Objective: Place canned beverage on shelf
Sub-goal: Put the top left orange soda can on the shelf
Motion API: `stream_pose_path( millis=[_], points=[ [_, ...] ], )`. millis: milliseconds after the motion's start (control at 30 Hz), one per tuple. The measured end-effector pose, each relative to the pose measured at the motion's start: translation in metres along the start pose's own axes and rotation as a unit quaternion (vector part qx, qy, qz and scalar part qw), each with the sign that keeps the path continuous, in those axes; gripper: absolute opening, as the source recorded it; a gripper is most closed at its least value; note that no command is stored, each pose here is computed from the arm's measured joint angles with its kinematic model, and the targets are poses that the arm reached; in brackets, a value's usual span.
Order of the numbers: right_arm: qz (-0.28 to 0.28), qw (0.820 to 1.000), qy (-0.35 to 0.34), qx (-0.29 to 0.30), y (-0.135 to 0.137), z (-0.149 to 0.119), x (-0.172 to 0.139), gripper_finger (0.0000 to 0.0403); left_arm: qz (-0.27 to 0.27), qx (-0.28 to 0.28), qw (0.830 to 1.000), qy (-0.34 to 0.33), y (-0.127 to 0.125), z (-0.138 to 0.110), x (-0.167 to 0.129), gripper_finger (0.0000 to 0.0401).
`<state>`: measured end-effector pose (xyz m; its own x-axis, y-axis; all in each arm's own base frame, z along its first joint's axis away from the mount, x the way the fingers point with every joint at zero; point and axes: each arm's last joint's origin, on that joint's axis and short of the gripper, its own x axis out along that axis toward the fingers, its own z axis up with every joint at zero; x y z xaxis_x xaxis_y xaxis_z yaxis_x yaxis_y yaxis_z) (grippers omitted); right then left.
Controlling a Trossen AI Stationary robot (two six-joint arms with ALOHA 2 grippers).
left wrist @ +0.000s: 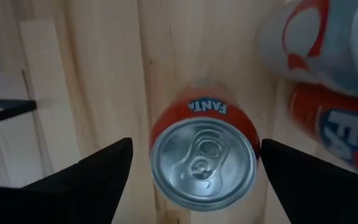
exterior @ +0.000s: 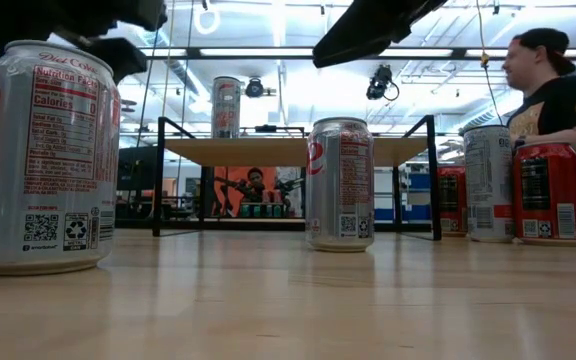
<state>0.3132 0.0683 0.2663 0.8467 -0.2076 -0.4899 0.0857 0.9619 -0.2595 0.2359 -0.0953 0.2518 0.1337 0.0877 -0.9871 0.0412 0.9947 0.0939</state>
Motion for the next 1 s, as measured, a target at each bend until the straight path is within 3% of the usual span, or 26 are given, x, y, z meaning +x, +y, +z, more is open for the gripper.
stream_pose_path(
  millis=[233,533,633,767,1000],
  points=[
    [0.0,1.0,-0.001,-0.001,0.0,0.0,0.0,0.0252,0.0,-0.02,1.0,0.01,0.0,-0.005,0.015,0.0356],
    [0.0,1.0,-0.001,-0.001,0.0,0.0,0.0,0.0252,0.014,-0.126,0.992,0.001,0.001,-0.005,0.017,0.0299],
    [0.0,1.0,-0.001,0.0,0.0,0.0,0.0,0.0252,0.033,-0.201,0.979,-0.024,0.005,-0.002,0.017,0.03],
    [0.0,1.0,-0.001,0.001,0.0,0.0,0.0,0.0252,0.07,-0.305,0.948,-0.055,0.014,0.002,0.019,0.0316],
    [-0.001,1.0,-0.003,0.001,0.0,0.001,0.0,0.0252,0.06,-0.31,0.947,-0.059,0.02,0.006,0.02,0.0343]
  ],
)
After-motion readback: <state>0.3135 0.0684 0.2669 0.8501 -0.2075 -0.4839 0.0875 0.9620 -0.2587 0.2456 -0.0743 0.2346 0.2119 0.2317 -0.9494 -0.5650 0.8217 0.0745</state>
